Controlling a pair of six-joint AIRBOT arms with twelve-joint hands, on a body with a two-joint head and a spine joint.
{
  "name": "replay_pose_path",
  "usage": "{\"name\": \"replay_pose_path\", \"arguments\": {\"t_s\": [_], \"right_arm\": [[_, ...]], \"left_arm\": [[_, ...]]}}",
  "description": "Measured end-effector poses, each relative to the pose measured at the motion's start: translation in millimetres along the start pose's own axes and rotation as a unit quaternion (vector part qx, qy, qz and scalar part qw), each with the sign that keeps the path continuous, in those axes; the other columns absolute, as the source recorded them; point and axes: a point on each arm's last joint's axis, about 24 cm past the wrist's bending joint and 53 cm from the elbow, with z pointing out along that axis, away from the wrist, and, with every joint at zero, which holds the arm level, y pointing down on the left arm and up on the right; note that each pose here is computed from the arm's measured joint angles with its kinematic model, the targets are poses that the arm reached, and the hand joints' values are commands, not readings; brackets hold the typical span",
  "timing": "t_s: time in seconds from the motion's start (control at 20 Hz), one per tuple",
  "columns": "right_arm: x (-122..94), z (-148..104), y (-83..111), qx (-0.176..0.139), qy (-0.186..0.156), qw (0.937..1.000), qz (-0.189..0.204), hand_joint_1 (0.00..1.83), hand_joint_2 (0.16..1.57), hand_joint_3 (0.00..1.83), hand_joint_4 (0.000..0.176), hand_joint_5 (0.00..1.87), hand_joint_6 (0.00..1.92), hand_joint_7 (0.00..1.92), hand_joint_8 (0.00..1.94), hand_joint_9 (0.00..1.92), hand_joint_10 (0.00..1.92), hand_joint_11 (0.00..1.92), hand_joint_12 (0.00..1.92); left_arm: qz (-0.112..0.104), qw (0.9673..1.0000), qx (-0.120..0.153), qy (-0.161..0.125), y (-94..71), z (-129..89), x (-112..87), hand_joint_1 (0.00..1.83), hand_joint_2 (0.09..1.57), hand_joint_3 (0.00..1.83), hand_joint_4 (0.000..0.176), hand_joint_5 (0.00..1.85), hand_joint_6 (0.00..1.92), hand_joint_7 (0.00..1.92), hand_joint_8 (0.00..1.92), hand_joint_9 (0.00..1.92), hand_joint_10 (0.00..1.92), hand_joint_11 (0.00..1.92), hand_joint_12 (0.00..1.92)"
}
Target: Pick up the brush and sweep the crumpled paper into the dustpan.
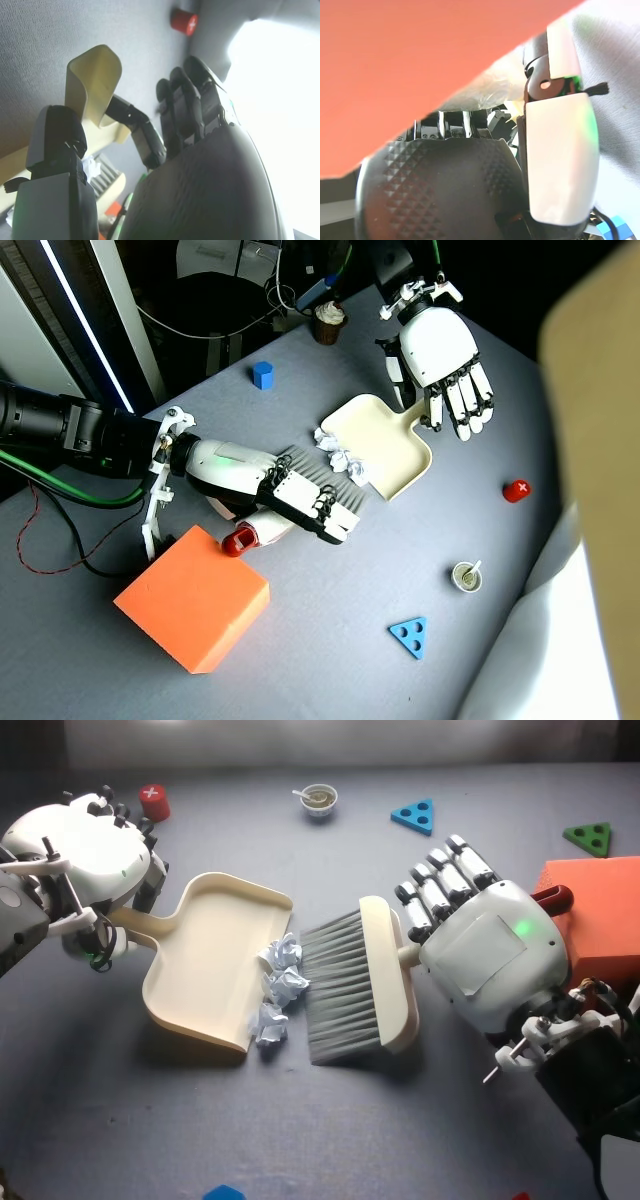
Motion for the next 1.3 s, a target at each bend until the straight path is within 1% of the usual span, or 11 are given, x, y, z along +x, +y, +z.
{"name": "replay_pose_path", "arguments": {"t_s": [0.1,0.2,0.3,0.35,0.5,0.65,0.85,1.0,1.15,1.25,1.3], "right_arm": [[-1.2,0.0,-0.3,0.000,-0.002,1.0000,-0.001,1.17,1.08,0.00,0.000,1.07,0.80,0.92,1.05,0.74,1.42,0.48,1.64],[-1.7,0.1,-0.9,-0.001,-0.003,1.0000,-0.002,1.18,1.06,0.00,0.000,1.11,0.74,1.01,1.87,1.10,1.90,0.98,1.91],[-2.5,0.1,-2.3,-0.003,-0.004,1.0000,-0.006,1.16,1.12,0.01,0.000,0.96,0.99,1.11,1.94,1.31,1.92,1.32,1.92],[-2.6,0.0,-3.1,-0.004,-0.003,1.0000,-0.007,1.15,1.15,0.01,0.000,0.90,1.09,1.15,1.94,1.35,1.92,1.39,1.92],[-2.4,-0.6,-5.2,-0.012,0.002,0.9992,-0.038,1.40,1.19,0.00,0.000,0.91,1.86,1.10,1.94,1.35,1.92,1.47,1.92],[-0.7,-1.9,-3.0,-0.023,0.009,0.9973,-0.069,1.43,1.22,0.01,0.000,0.91,1.92,1.05,1.94,1.32,1.92,1.44,1.92],[-25.2,8.0,3.9,-0.046,0.012,0.9960,-0.076,1.46,1.21,0.00,0.000,0.93,1.92,1.14,1.94,1.31,1.92,1.40,1.92],[-45.3,25.2,16.8,-0.059,0.022,0.9930,-0.100,1.47,1.22,0.00,0.014,0.94,1.92,1.10,1.94,1.28,1.92,1.38,1.92],[-48.0,38.6,25.9,-0.065,0.058,0.9875,-0.132,1.48,1.23,0.00,0.052,0.94,1.92,1.08,1.94,1.26,1.92,1.36,1.92],[-44.1,44.5,25.6,-0.055,0.087,0.9837,-0.148,1.47,1.23,0.00,0.059,0.94,1.92,1.07,1.94,1.26,1.92,1.36,1.92],[-44.8,47.8,24.4,-0.046,0.104,0.9826,-0.147,1.47,1.24,0.00,0.072,0.93,1.92,1.06,1.94,1.25,1.92,1.36,1.92]], "left_arm": [[0.000,1.0000,0.000,0.000,-0.1,0.0,0.1,0.93,1.23,0.00,0.131,0.76,1.33,0.33,0.00,0.27,0.00,0.00,0.68],[0.001,1.0000,0.001,0.000,-0.4,0.0,-0.1,0.94,1.22,0.00,0.137,0.77,1.31,0.33,0.00,0.27,0.00,0.00,0.69],[0.000,1.0000,0.003,0.001,-3.1,-0.8,0.9,0.94,1.22,0.00,0.135,0.77,1.31,0.33,0.00,0.27,0.00,0.00,0.67],[0.000,1.0000,0.005,0.002,-4.7,-1.3,2.0,0.98,1.21,0.00,0.081,0.80,1.27,0.35,0.00,0.28,0.00,0.00,0.71],[0.000,1.0000,0.006,0.003,-5.0,-1.3,2.4,0.96,1.21,0.00,0.101,0.79,1.28,0.35,0.00,0.28,0.00,0.00,0.74],[-0.001,1.0000,0.005,0.004,-4.8,-1.3,2.5,0.98,1.21,0.00,0.080,0.79,1.27,0.34,0.00,0.28,0.00,0.00,0.72],[-0.002,1.0000,0.005,0.002,-4.9,-1.1,1.4,0.94,1.22,0.00,0.121,0.77,1.31,0.33,0.00,0.27,0.00,0.00,0.73],[-0.002,1.0000,0.005,0.002,-5.3,-1.2,1.5,0.99,1.21,0.00,0.070,0.80,1.26,0.35,0.00,0.29,0.01,0.00,0.74],[-0.002,1.0000,0.005,0.002,-5.3,-1.2,1.5,0.94,1.22,0.00,0.133,0.77,1.31,0.34,0.00,0.28,0.00,0.00,0.70],[-0.002,1.0000,0.005,0.002,-5.1,-1.2,1.2,0.98,1.21,0.00,0.066,0.80,1.26,0.35,0.00,0.29,0.00,0.00,0.68],[-0.001,1.0000,0.005,0.001,-5.2,-1.2,1.0,0.98,1.21,0.00,0.074,0.79,1.27,0.35,0.00,0.29,0.00,0.00,0.70]]}}
